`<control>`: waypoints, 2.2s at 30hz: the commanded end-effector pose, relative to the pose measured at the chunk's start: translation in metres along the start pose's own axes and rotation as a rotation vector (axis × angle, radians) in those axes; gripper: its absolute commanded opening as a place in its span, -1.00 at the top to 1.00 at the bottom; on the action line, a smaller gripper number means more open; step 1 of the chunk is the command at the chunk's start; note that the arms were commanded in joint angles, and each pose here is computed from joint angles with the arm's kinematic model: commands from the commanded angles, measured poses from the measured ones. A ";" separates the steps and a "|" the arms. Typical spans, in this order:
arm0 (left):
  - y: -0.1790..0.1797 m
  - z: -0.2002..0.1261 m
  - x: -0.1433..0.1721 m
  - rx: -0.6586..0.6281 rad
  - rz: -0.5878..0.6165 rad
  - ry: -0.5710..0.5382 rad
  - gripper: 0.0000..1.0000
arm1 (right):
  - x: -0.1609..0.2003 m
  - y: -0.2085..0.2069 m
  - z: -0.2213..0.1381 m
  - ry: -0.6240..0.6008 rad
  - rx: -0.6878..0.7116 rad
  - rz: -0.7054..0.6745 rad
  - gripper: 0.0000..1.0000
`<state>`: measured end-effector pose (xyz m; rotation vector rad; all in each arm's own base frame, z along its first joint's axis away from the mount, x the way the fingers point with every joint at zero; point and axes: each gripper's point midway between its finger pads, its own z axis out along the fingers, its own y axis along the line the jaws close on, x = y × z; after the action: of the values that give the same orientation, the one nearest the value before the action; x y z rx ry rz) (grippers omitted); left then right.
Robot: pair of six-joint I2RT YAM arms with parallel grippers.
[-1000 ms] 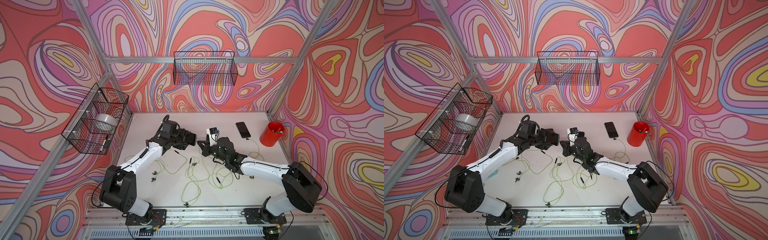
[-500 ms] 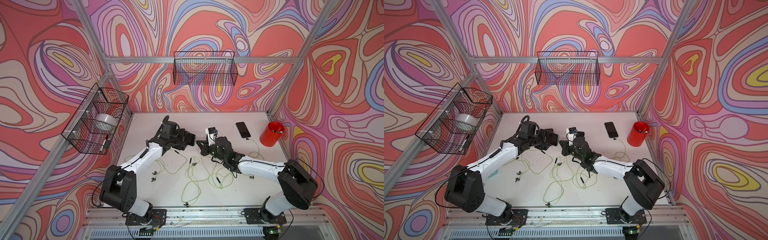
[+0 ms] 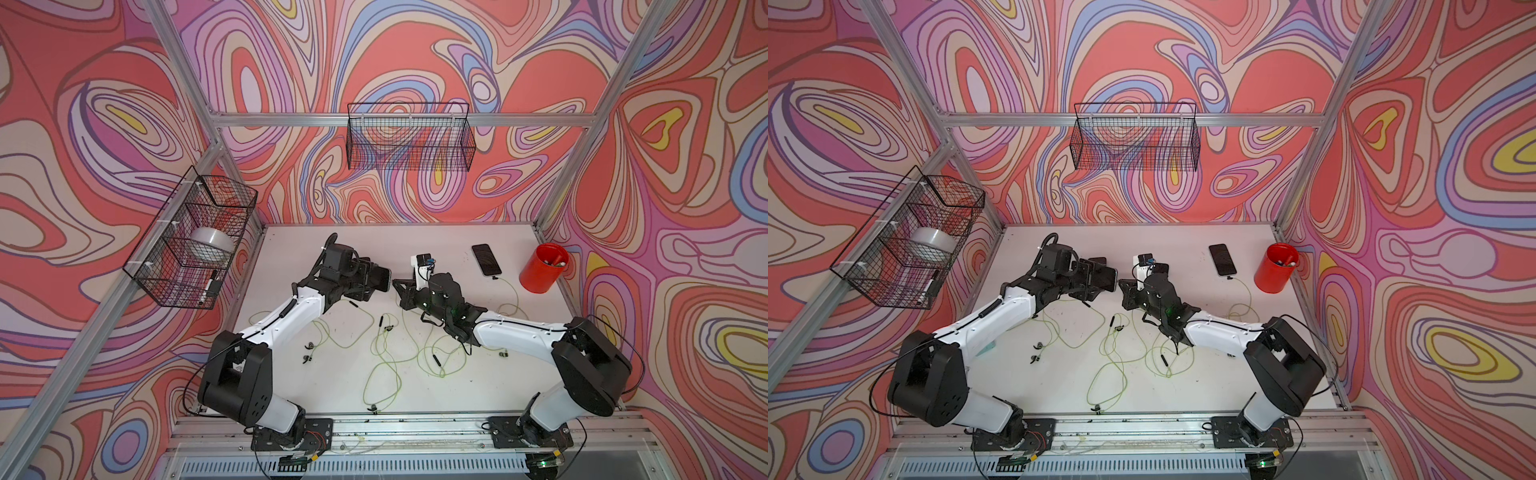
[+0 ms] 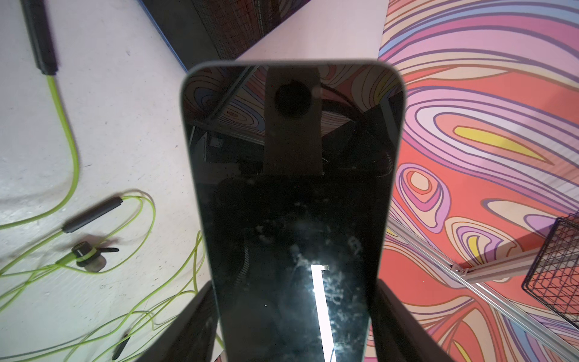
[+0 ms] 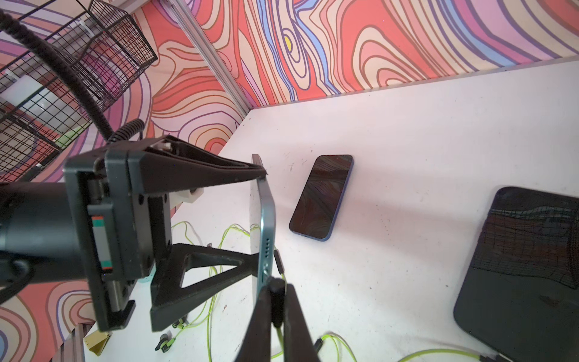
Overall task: Plug wired earphones into phones
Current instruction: Insert the wired earphone into the phone, then place the phone at the center of the board.
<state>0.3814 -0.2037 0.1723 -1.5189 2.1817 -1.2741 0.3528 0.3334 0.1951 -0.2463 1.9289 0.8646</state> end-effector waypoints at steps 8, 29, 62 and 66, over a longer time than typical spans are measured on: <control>-0.017 -0.019 0.023 0.086 -0.064 0.030 1.00 | -0.002 -0.002 0.012 -0.020 0.050 0.003 1.00; -0.019 -0.017 0.027 0.052 0.015 0.016 1.00 | 0.013 0.008 0.023 0.111 0.030 -0.065 0.97; -0.004 0.166 -0.030 -0.636 1.183 0.057 1.00 | 0.062 -0.089 -0.075 0.366 0.290 0.000 -0.29; 0.005 0.182 -0.033 -0.656 1.186 0.086 0.72 | 0.067 -0.092 -0.078 0.378 0.297 -0.001 -0.29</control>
<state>0.5003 -0.2781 0.0461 -0.0687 2.8600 -0.2643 0.3168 0.2309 0.1282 -0.2362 2.3499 0.5530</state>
